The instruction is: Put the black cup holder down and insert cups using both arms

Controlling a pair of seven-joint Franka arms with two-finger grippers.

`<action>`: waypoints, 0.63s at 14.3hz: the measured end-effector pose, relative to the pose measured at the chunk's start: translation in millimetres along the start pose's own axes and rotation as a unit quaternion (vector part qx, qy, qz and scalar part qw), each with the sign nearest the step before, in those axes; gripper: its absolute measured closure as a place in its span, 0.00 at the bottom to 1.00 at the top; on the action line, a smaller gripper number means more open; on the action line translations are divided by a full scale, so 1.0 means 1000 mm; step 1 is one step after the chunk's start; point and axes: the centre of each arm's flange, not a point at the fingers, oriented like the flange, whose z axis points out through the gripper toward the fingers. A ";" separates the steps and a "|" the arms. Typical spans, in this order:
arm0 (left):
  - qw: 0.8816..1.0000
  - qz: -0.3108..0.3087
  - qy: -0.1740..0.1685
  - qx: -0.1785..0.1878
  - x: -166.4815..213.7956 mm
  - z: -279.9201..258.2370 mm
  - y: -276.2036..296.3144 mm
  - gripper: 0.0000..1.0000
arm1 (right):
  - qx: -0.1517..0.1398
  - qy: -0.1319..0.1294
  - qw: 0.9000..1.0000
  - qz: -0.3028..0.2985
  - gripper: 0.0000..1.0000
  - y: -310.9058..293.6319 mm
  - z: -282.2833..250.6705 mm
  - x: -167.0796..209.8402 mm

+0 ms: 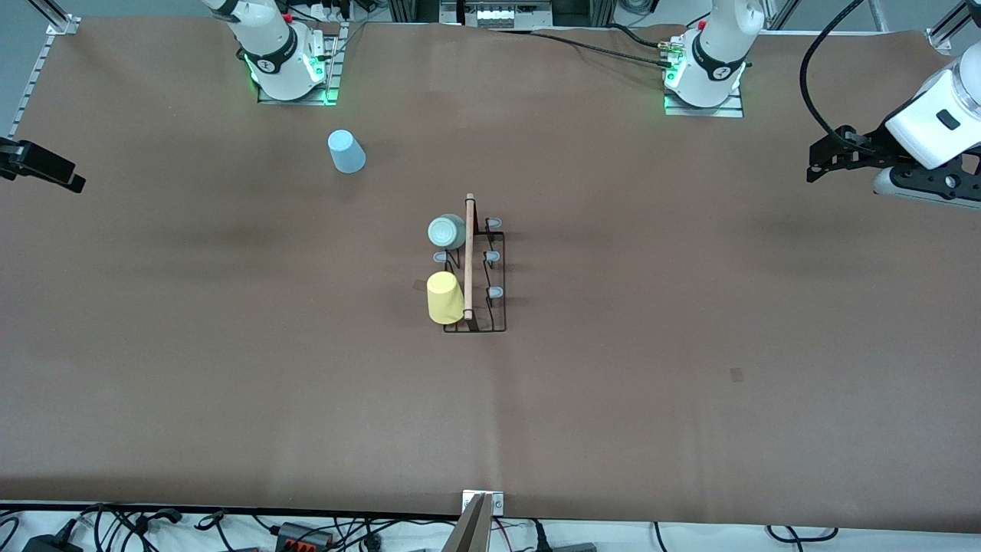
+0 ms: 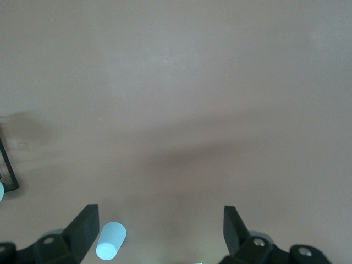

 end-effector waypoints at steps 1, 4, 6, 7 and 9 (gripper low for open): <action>1.000 0.000 0.000 0.000 0.000 0.000 0.000 0.00 | 0.000 0.000 1.000 0.000 0.00 0.001 0.000 0.000; 1.000 0.000 0.000 0.000 0.000 0.000 0.000 0.00 | 0.001 0.000 1.000 0.001 0.00 0.005 0.000 0.000; 1.000 0.000 0.000 0.000 0.000 0.000 0.000 0.00 | -0.001 0.003 1.000 -0.011 0.00 0.006 -0.002 0.000; 1.000 0.000 0.000 0.000 0.000 0.000 0.000 0.00 | -0.002 0.003 1.000 -0.016 0.00 0.006 -0.002 0.000; 1.000 0.001 0.002 0.000 0.000 -0.002 0.001 0.00 | -0.003 0.004 1.000 -0.017 0.00 0.005 -0.003 -0.001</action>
